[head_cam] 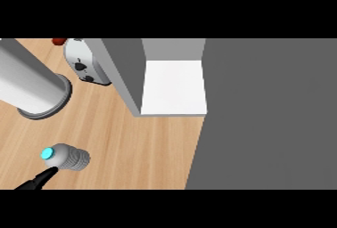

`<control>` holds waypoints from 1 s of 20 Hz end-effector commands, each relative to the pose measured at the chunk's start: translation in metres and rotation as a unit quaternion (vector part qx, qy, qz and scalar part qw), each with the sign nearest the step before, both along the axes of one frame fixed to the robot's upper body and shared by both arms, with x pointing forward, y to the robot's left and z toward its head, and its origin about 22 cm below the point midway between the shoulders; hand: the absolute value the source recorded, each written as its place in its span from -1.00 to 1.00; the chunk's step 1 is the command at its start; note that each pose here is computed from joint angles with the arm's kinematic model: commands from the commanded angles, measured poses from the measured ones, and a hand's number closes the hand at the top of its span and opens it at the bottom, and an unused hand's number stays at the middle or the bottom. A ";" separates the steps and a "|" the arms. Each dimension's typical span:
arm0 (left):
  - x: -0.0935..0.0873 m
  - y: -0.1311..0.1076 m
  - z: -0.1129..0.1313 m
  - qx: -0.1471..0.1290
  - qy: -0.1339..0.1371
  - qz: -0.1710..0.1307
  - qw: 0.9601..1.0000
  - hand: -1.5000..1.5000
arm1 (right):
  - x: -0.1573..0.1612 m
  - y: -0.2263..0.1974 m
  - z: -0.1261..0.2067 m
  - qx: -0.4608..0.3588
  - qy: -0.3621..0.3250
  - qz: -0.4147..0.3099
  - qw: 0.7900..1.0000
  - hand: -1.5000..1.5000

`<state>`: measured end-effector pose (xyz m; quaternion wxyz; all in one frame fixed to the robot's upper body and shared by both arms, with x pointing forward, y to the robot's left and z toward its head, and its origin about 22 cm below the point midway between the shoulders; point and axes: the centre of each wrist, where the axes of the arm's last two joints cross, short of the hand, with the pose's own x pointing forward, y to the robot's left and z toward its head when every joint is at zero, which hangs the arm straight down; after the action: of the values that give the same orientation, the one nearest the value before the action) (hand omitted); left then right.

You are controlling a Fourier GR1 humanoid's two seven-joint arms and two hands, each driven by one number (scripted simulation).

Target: Pick up the bottled water, place it into the cabinet and close the cabinet

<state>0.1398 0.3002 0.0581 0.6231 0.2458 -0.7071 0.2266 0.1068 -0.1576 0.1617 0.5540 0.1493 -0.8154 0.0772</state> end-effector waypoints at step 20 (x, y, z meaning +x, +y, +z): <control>0.041 -0.010 -0.128 -0.035 0.027 -0.041 0.998 -1.00 | -0.006 -0.007 0.004 -0.030 -0.038 -0.034 0.998 -1.00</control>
<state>0.1732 0.2940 -0.0535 0.6527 0.2150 -0.6941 0.2145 0.1055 -0.1582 0.1611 0.5556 0.1303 -0.8172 0.0805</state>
